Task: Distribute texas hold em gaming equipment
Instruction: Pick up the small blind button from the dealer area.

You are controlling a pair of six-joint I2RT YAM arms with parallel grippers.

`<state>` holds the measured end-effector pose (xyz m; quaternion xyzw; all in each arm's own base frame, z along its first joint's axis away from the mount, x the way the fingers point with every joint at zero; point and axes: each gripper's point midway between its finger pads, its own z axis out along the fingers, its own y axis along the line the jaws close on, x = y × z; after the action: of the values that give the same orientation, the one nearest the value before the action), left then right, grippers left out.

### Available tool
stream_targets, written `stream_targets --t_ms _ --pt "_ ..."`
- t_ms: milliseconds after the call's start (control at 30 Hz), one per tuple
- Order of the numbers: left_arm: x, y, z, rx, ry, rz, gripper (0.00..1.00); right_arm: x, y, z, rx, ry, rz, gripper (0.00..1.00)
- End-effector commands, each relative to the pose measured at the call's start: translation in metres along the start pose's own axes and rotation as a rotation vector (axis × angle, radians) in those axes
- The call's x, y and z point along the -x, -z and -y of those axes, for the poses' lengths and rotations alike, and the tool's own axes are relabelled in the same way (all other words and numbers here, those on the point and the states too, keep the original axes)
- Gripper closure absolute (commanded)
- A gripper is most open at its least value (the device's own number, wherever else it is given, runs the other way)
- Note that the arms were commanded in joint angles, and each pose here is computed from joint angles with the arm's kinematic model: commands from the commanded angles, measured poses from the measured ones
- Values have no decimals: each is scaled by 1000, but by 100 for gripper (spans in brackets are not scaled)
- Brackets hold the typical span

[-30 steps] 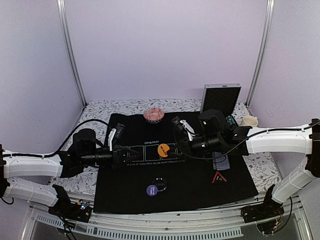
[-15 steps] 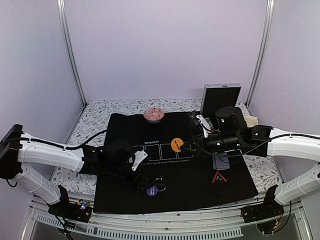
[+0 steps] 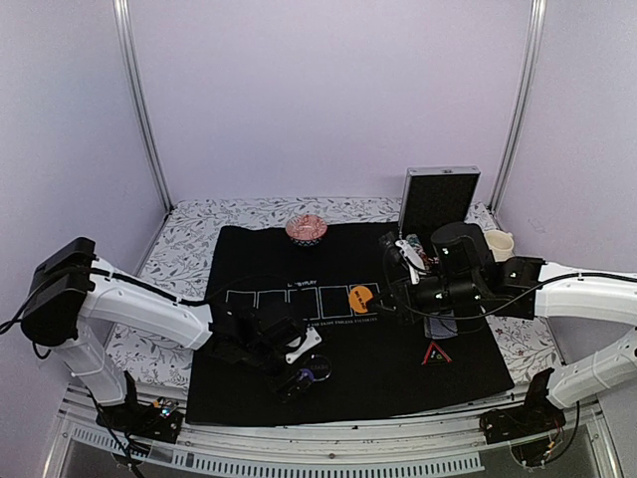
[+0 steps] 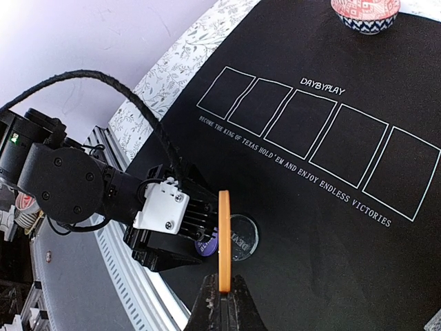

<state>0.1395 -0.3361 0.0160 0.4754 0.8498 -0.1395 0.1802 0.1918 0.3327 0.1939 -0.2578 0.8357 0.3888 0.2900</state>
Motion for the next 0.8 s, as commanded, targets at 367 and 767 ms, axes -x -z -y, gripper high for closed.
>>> stream_targets --t_ms 367,767 --pt "-1 -9 15 -48 -64 -51 32 0 6 3 -9 -19 15 98" --pt "-10 -9 14 -73 -36 -83 46 -1 9 5 -20 -27 16 98"
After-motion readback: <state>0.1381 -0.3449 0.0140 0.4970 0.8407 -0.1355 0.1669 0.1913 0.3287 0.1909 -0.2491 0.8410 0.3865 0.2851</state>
